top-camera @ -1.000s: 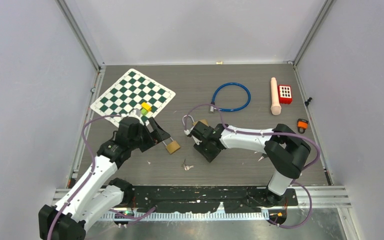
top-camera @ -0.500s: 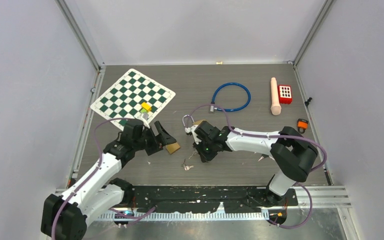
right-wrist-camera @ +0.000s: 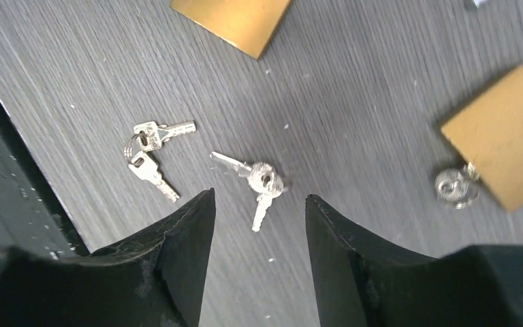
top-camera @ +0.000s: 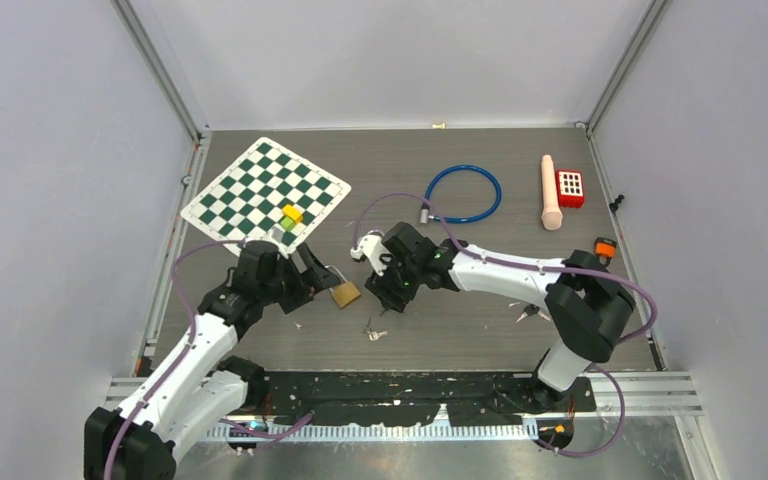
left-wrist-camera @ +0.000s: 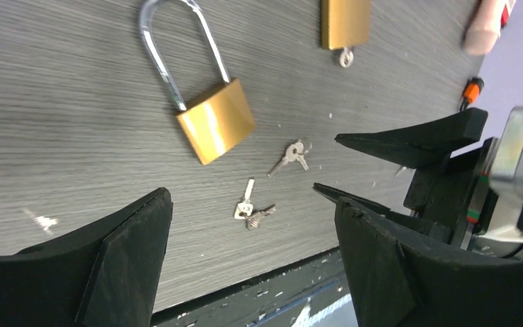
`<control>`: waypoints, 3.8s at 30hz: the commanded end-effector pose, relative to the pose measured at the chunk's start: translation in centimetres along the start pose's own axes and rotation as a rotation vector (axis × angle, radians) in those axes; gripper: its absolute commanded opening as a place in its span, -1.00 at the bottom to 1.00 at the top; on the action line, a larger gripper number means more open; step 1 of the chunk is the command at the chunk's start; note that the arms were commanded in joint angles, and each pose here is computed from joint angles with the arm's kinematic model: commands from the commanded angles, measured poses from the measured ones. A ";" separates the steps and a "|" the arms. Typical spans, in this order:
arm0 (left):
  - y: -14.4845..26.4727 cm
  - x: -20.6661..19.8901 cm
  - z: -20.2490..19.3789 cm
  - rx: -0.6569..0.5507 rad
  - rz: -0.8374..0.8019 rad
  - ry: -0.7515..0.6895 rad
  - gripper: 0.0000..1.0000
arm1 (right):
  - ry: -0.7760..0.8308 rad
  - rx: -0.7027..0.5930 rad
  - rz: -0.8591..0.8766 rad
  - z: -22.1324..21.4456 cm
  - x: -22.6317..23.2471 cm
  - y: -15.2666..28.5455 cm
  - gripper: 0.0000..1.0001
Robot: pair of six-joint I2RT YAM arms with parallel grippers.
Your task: Unlock with the key
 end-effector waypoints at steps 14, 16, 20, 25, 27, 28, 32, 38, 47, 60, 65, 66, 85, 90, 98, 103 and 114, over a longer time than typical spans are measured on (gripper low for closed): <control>1.8 1.5 0.7 -0.055 0.064 0.027 0.71 | 0.559 0.129 0.278 0.3 -1.2 -4.6 0.17; 1.8 1.5 0.6 -0.052 0.061 0.024 0.71 | 0.547 0.175 0.278 -0.2 -1.5 -5.1 0.10; 1.8 1.4 0.5 -0.052 0.045 0.018 0.71 | 0.492 0.210 0.293 -0.7 -1.2 -5.0 -0.20; 1.6 0.9 0.6 -0.041 -0.013 0.016 0.71 | 0.437 0.215 0.211 -0.8 -1.4 -3.7 -0.84; 1.4 0.5 0.7 -0.032 -0.039 0.019 0.70 | 0.410 0.210 0.183 -0.9 -1.4 -3.0 -0.89; 1.3 0.4 0.7 -0.025 -0.047 0.021 0.70 | 0.402 0.204 0.164 -0.9 -1.5 -2.6 -0.89; 1.0 0.3 0.6 -0.012 -0.071 0.037 0.70 | 0.310 0.139 0.110 -0.5 -1.1 -1.5 -0.90; 0.8 0.0 0.7 -0.010 -0.082 0.038 0.69 | 0.164 0.047 0.060 -0.2 -0.4 0.2 -0.90; 0.7 -0.1 0.6 -0.005 -0.095 0.035 0.67 | 0.036 -0.020 0.043 0.0 0.3 1.7 -0.89; 0.4 -0.5 0.2 0.017 -0.107 0.031 0.68 | -0.178 0.042 -0.134 -0.8 -0.5 1.3 -0.04; 0.2 -0.5 0.1 0.022 -0.108 0.030 0.68 | -0.260 0.088 -0.154 -1.3 0.1 0.0 0.07; 0.2 -0.4 0.1 0.025 -0.107 0.032 0.68 | -0.272 0.090 -0.155 -1.4 0.2 -0.2 0.07; 0.3 -1.0 0.0 0.029 -0.134 0.022 0.68 | -0.227 0.109 -0.184 -2.7 0.7 -1.3 -0.89; 0.0 -2.1 -0.3 0.048 -0.180 0.025 0.68 | -0.177 -0.044 -0.138 -0.9 1.2 1.1 -0.89; -0.8 -4.2 -0.4 0.096 -0.261 0.136 0.68 | -0.070 -0.294 -0.105 0.8 1.7 3.9 -0.89; -1.3 -6.0 0.4 0.169 -0.306 0.250 0.68 | 0.077 -0.475 -0.207 1.0 2.1 5.2 -0.90; -1.5 -9.5 0.2 0.302 -0.323 0.366 0.43 | 0.312 -0.692 -0.414 1.5 4.1 5.9 -0.90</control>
Point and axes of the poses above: each gripper's point midway between its finger pads, its own y axis back along the fingers, its own x axis along the line the jaws close on, z = x × y, the point moved 8 cm from there along y, back along the fingers, and after that the axes turned 10 degrees about -y, right-handed, at the moved point
